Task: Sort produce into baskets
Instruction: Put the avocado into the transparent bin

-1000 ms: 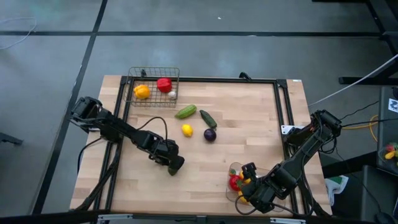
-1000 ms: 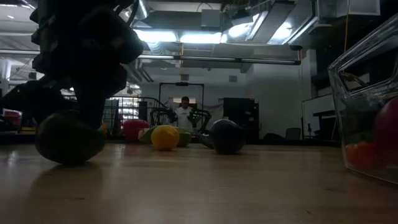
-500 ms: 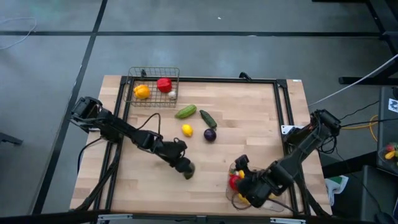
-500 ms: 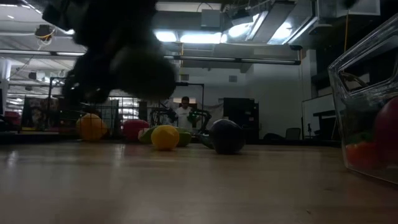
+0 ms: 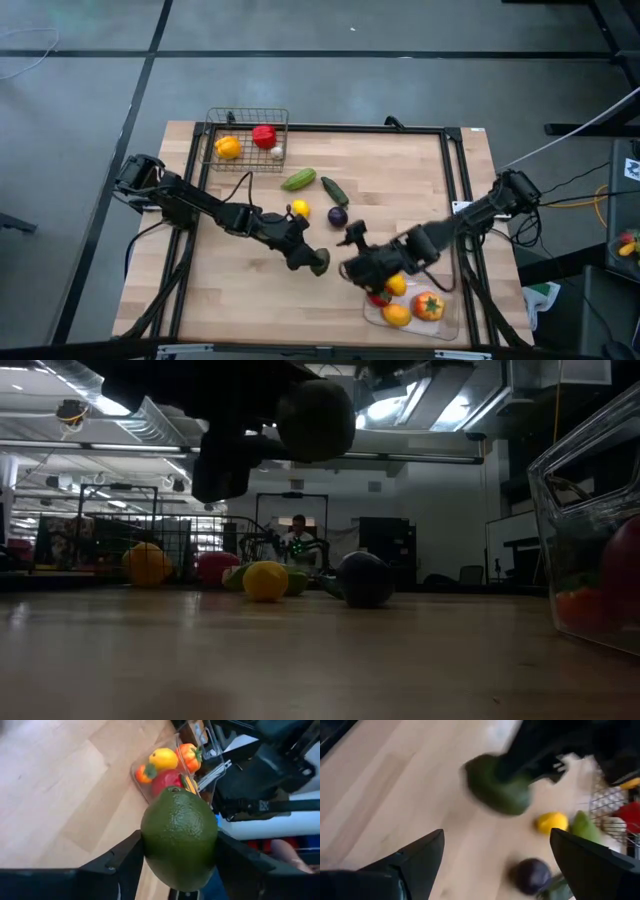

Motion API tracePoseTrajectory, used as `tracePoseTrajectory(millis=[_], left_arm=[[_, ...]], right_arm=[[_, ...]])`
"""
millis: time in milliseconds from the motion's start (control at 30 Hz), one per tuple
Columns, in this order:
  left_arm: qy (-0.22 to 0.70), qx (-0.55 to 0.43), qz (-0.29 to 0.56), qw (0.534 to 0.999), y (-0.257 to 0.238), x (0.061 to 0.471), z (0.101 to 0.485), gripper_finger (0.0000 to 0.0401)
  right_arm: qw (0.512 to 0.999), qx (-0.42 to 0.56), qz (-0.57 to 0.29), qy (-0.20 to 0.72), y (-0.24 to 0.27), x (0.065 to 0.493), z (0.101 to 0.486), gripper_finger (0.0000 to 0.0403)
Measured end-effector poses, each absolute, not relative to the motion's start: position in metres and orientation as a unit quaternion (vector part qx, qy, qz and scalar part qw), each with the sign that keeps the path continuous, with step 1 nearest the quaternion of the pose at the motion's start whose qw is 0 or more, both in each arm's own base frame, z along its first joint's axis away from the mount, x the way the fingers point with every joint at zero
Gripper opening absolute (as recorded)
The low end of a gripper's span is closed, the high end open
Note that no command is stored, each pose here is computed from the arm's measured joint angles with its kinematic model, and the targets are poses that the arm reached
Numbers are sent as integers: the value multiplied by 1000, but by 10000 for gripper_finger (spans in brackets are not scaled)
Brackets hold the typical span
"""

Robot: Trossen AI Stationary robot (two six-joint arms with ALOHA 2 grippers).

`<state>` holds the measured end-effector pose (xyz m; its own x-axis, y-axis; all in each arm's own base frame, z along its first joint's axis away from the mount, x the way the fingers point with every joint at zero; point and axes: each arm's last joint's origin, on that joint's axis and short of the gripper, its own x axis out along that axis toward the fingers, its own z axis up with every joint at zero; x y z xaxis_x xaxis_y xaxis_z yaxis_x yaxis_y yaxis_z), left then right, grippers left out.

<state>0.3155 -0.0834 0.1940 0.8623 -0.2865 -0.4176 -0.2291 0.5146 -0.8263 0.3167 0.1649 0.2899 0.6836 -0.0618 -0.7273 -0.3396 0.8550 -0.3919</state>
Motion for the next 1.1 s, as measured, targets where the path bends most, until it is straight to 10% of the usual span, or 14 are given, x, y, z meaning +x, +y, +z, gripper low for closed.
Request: tracePoseTrajectory(millis=[1100], left_arm=[[134,-289,-135,938,-90,321,218,216]], right_arm=[[900,-259,203,287,136,349,304,360]])
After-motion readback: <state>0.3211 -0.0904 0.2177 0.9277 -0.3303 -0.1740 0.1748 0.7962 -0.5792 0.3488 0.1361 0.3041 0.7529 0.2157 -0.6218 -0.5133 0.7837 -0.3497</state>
